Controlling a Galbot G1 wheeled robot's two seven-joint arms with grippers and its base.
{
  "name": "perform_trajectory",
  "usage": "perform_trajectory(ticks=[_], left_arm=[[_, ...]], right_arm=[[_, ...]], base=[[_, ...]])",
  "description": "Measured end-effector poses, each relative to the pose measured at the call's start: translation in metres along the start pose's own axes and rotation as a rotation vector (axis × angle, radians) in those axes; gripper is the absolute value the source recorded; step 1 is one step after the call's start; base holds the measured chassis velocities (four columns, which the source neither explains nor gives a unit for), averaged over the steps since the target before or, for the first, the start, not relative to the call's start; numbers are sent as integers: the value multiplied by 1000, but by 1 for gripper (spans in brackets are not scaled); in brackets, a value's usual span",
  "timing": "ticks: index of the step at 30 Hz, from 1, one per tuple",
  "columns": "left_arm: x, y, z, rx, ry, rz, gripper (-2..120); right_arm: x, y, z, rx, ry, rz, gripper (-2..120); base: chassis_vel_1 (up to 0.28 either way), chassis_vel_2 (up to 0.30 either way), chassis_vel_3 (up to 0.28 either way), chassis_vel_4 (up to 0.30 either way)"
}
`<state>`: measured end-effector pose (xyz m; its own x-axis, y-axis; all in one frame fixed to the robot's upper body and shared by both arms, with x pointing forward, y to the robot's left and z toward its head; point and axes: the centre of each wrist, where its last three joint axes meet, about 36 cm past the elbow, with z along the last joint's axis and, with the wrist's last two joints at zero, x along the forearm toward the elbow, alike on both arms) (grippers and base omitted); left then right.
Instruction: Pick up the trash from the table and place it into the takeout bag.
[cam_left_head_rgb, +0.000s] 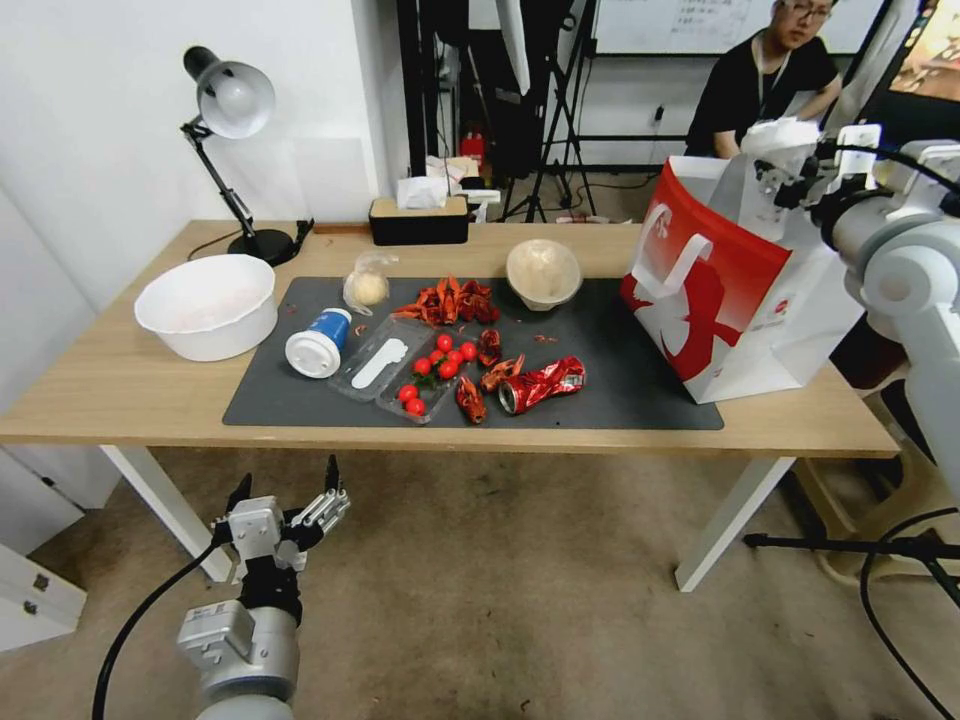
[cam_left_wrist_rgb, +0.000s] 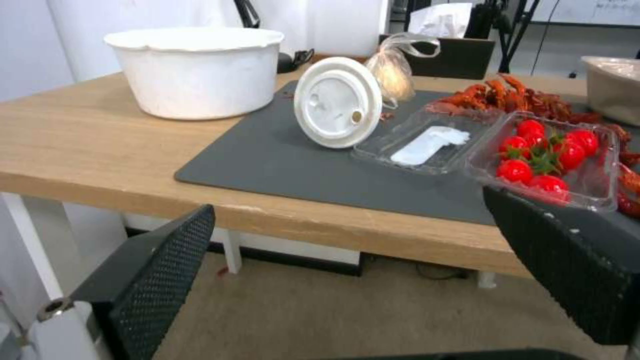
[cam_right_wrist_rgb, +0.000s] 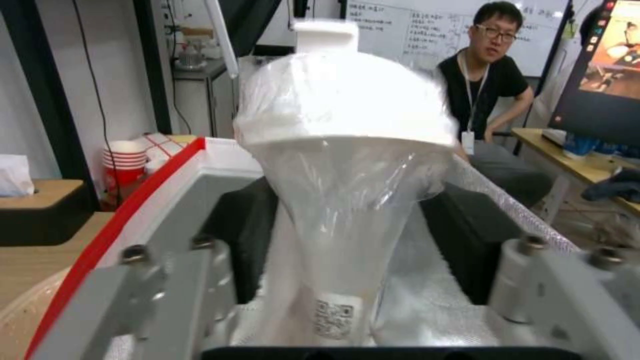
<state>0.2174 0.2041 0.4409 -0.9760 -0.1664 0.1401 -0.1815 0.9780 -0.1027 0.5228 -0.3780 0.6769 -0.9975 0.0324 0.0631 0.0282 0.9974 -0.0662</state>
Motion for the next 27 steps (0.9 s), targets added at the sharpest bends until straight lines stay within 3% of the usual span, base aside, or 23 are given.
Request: perform_trajectory(ticks=[12, 27], left_arm=[[0, -2, 0, 7, -1, -6, 100], [0, -2, 0, 7, -1, -4, 100]], right_arm=[[1, 4, 8, 9, 46, 6, 99], [4, 8, 9, 14, 51, -2, 100]], base=[[0, 0, 0, 0], [0, 0, 0, 0]])
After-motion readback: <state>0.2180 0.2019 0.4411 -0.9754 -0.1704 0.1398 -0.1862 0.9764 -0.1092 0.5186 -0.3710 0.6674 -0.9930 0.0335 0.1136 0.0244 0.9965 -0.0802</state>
